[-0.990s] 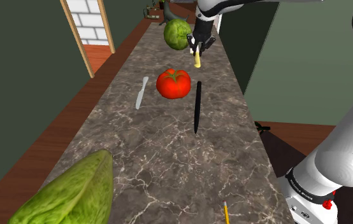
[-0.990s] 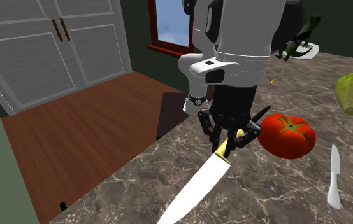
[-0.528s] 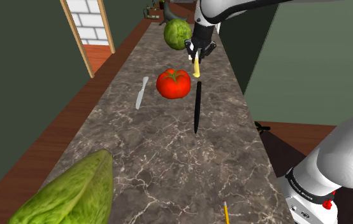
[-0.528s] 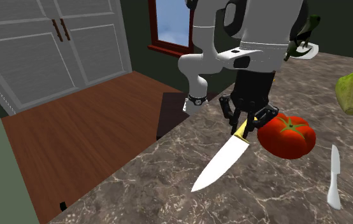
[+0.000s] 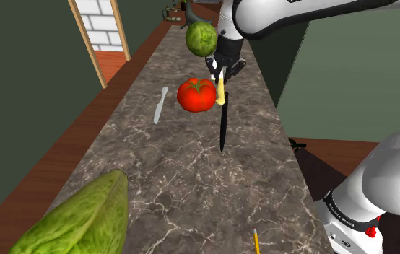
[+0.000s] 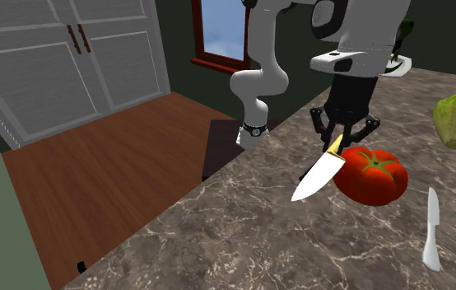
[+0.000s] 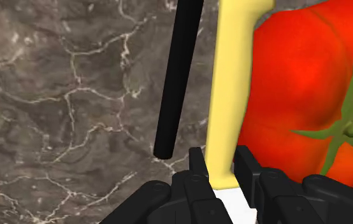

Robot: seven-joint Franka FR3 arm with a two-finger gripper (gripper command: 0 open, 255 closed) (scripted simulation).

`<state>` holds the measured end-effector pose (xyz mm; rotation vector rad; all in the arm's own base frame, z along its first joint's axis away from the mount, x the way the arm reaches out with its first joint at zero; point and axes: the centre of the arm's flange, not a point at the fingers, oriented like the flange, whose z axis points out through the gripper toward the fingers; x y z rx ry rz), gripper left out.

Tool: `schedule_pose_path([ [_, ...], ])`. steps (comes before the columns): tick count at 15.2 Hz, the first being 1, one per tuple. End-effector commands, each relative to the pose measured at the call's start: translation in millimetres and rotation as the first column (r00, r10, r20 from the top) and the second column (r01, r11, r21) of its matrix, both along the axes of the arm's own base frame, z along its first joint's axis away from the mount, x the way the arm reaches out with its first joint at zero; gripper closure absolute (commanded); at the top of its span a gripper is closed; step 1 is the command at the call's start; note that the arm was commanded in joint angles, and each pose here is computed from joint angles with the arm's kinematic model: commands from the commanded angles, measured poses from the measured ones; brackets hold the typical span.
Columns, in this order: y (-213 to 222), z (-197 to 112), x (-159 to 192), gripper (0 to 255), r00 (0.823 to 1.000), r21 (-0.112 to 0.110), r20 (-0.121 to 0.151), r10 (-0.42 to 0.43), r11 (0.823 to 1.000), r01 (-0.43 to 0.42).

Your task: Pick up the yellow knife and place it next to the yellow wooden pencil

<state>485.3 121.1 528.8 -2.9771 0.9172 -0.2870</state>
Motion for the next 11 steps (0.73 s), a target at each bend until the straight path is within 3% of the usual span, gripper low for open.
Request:
schedule_pose_path([
  [1,21.5,-1.2,-20.3,255,1.0,0.0,0.0,-0.001,1.0,0.001],
  [11,116.9,-0.7,-111.5,255,1.0,0.0,0.0,-0.001,1.0,0.001],
])
